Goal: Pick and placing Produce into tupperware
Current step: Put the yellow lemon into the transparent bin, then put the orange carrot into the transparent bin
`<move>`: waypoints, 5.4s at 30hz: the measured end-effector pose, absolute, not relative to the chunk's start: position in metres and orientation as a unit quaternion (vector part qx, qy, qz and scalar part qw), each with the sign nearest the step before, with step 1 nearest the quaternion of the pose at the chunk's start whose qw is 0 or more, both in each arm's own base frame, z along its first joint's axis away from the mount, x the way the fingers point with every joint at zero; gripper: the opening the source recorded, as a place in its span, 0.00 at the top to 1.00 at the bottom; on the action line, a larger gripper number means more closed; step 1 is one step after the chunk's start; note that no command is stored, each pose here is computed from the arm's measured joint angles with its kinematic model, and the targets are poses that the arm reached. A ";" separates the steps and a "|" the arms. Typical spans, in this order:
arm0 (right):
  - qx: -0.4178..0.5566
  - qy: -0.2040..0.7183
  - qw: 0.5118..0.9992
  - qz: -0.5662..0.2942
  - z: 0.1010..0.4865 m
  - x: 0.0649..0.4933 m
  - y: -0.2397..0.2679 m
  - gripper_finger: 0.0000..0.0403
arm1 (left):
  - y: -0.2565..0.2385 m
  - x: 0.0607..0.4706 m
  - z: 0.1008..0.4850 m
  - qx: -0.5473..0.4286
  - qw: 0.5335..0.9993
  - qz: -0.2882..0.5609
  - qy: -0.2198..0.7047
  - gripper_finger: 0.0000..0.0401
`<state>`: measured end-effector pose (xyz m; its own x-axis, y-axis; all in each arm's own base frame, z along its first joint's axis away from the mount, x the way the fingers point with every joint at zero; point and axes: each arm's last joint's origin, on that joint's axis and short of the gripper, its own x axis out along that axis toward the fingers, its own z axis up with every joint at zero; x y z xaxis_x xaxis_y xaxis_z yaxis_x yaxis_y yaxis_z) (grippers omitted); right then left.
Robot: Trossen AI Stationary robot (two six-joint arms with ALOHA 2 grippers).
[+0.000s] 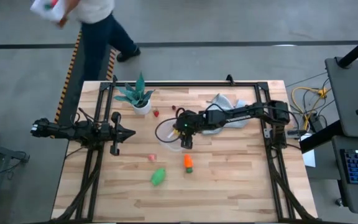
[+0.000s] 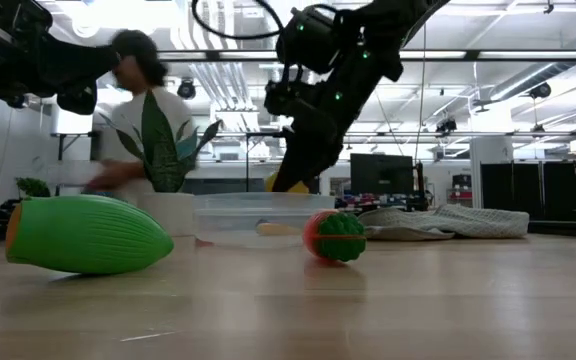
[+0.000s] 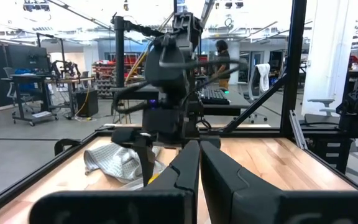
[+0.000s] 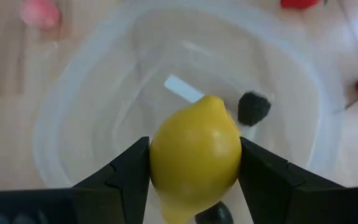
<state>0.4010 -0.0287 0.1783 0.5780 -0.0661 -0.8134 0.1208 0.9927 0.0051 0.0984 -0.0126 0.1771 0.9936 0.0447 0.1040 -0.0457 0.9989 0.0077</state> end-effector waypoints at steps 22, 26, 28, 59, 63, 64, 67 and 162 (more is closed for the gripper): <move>0.033 0.481 0.875 -0.050 0.158 0.404 -0.029 0.47 | -0.013 0.098 0.177 0.005 0.998 0.023 -0.052 1.00; 0.046 0.480 0.875 -0.045 0.158 0.404 -0.028 0.46 | -0.013 0.098 0.177 0.005 0.998 0.023 -0.052 1.00; 0.048 0.480 0.874 -0.046 0.158 0.404 -0.028 0.43 | -0.013 0.098 0.177 0.005 0.998 0.023 -0.052 1.00; -0.030 0.329 0.943 0.035 0.294 0.354 0.020 0.39 | -0.013 0.098 0.177 0.005 0.998 0.023 -0.052 1.00; -0.064 0.304 0.947 0.083 0.314 0.337 0.048 0.39 | -0.013 0.098 0.177 0.005 0.998 0.023 -0.052 1.00; -0.071 0.298 0.947 0.095 0.318 0.333 0.056 0.39 | -0.013 0.098 0.177 0.005 0.998 0.023 -0.053 1.00; -0.096 0.298 0.941 0.130 0.321 0.324 0.075 0.40 | -0.013 0.098 0.177 0.005 0.998 0.023 -0.052 1.00; 0.305 0.279 0.847 -0.333 0.268 0.365 0.155 0.43 | -0.013 0.099 0.177 -0.055 0.997 0.018 -0.050 1.00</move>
<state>0.3650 0.1552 0.2683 0.6226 -0.3938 -0.6762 0.7346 0.5918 0.3318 0.0989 -0.0128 0.1766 0.9944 0.0406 0.0978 -0.0295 0.9932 -0.1123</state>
